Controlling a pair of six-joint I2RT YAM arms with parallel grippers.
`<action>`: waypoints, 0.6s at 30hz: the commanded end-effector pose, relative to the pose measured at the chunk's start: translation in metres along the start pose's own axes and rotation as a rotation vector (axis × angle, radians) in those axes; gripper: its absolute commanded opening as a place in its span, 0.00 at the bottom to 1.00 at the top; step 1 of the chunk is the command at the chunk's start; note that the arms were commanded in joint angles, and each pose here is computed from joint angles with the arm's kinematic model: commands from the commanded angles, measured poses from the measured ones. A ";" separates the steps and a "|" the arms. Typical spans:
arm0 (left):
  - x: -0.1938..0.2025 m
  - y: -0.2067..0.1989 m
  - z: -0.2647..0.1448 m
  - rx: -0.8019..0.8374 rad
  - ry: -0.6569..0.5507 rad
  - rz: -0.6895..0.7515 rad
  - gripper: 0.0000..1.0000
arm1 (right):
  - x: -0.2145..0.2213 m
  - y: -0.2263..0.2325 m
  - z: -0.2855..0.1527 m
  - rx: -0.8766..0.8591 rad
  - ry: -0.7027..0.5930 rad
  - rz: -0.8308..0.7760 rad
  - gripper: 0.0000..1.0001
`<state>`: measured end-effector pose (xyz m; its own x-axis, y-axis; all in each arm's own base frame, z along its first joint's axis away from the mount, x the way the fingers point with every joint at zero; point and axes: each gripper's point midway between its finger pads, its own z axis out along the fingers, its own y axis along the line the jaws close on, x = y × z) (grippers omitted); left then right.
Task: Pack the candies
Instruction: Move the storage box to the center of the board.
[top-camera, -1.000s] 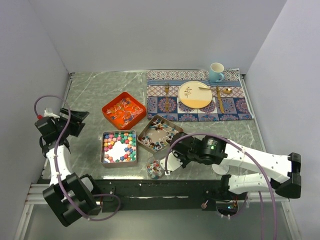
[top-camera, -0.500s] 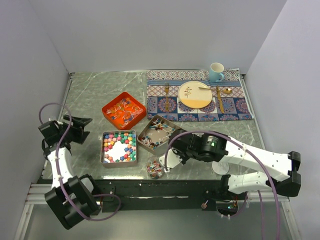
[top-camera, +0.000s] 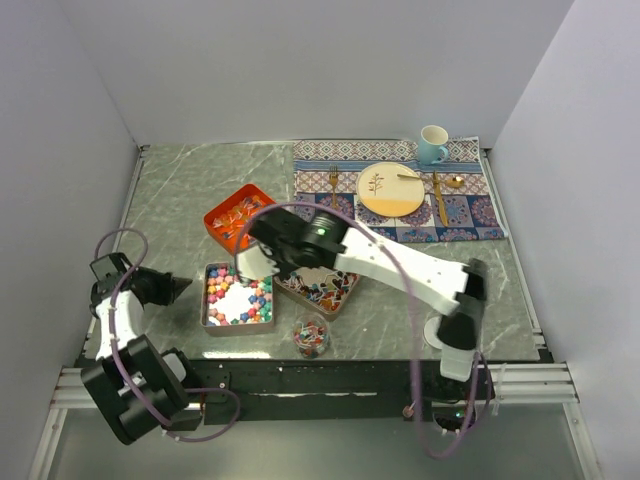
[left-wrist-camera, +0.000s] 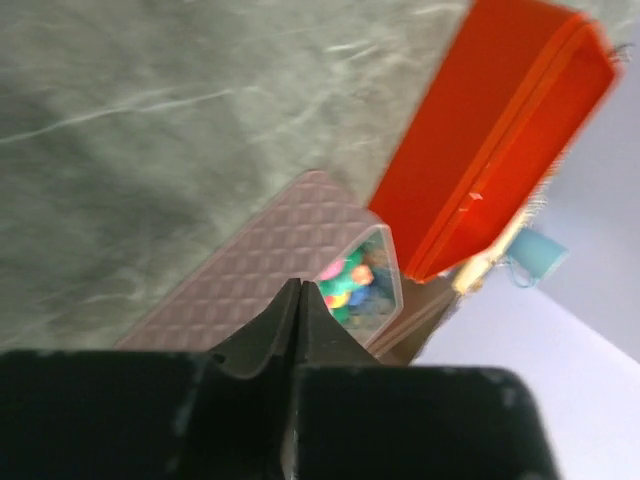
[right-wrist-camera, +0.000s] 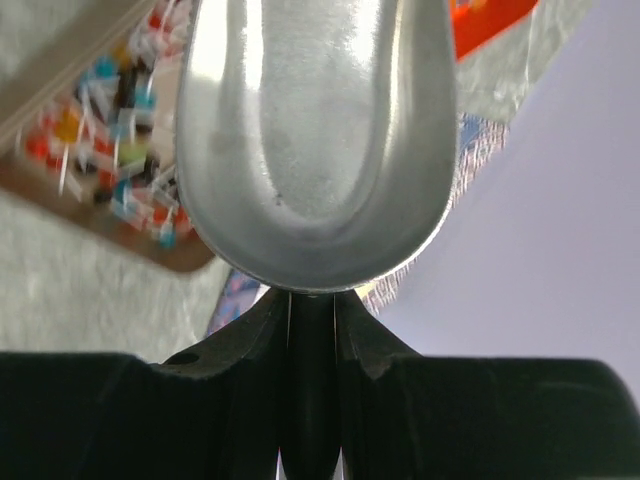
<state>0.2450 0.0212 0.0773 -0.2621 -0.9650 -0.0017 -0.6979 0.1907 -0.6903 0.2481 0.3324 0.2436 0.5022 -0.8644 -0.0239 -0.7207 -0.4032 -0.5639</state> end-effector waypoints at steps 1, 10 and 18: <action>0.006 0.035 0.006 -0.140 0.021 -0.034 0.01 | -0.016 -0.011 0.007 -0.015 -0.020 0.106 0.00; 0.029 0.046 0.026 -0.188 0.133 0.009 0.01 | -0.015 -0.004 0.037 -0.043 0.004 0.118 0.00; 0.061 0.024 0.041 -0.131 0.218 0.161 0.01 | 0.010 0.007 0.045 -0.088 0.064 0.144 0.00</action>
<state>0.2291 -0.0217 0.0262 -0.4254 -0.9019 0.0754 -0.7726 0.3185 -0.5493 0.2642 0.3499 0.2003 0.4029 -0.9141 -0.0470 -0.8072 -0.3306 -0.4891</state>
